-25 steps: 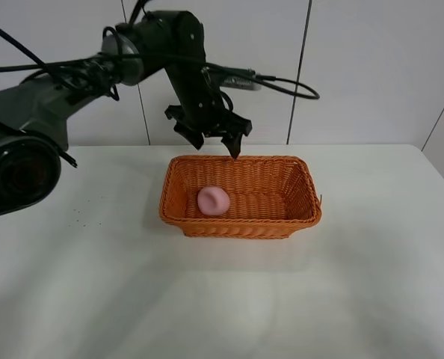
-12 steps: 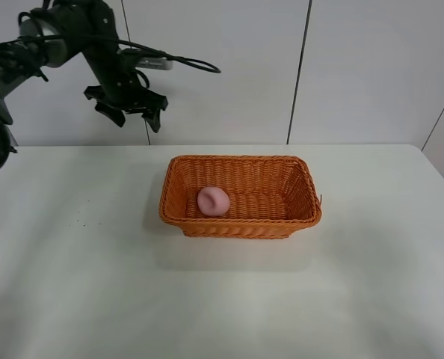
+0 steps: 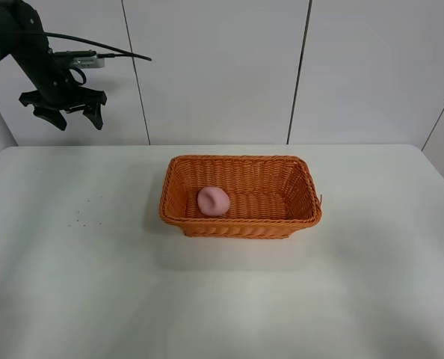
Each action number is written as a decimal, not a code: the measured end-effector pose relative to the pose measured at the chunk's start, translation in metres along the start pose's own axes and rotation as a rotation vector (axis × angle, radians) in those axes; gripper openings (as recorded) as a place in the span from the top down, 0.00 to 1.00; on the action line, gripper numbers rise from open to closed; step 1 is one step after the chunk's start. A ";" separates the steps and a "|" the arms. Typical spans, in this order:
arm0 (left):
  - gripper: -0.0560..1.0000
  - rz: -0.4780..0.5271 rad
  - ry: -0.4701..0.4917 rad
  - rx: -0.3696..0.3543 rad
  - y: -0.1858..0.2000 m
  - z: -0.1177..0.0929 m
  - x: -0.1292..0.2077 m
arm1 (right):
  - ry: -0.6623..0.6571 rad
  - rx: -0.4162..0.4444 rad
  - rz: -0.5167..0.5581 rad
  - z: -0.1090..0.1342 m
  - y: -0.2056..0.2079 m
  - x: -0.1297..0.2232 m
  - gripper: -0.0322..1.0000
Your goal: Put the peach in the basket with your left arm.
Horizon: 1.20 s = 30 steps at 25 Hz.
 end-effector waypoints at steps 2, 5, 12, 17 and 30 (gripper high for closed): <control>0.20 0.008 0.002 0.002 0.005 0.000 0.004 | 0.000 0.000 0.000 0.000 0.000 0.000 0.30; 0.20 0.027 0.007 0.013 0.016 -0.001 0.013 | 0.000 0.000 0.000 0.000 0.000 0.000 0.30; 0.20 0.058 0.015 0.023 0.085 0.002 0.069 | 0.000 0.000 0.000 0.000 0.000 0.000 0.30; 0.20 0.071 0.016 0.049 0.138 0.008 0.143 | 0.000 0.000 0.000 0.000 0.000 0.000 0.30; 0.20 -0.042 -0.027 -0.039 0.181 0.051 0.349 | 0.000 0.000 0.000 0.000 0.000 0.000 0.30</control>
Point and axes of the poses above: a point on each arm's last joint axis where the gripper is mounted, y pointing back along that axis away from the gripper, z along the wrist's bending axis when the last joint is at zero, x = y × z, the point moved 1 cm from there along -y, pointing out along that axis toward the gripper, and after that the axes turned 10 degrees about y, right-handed, at the moved point
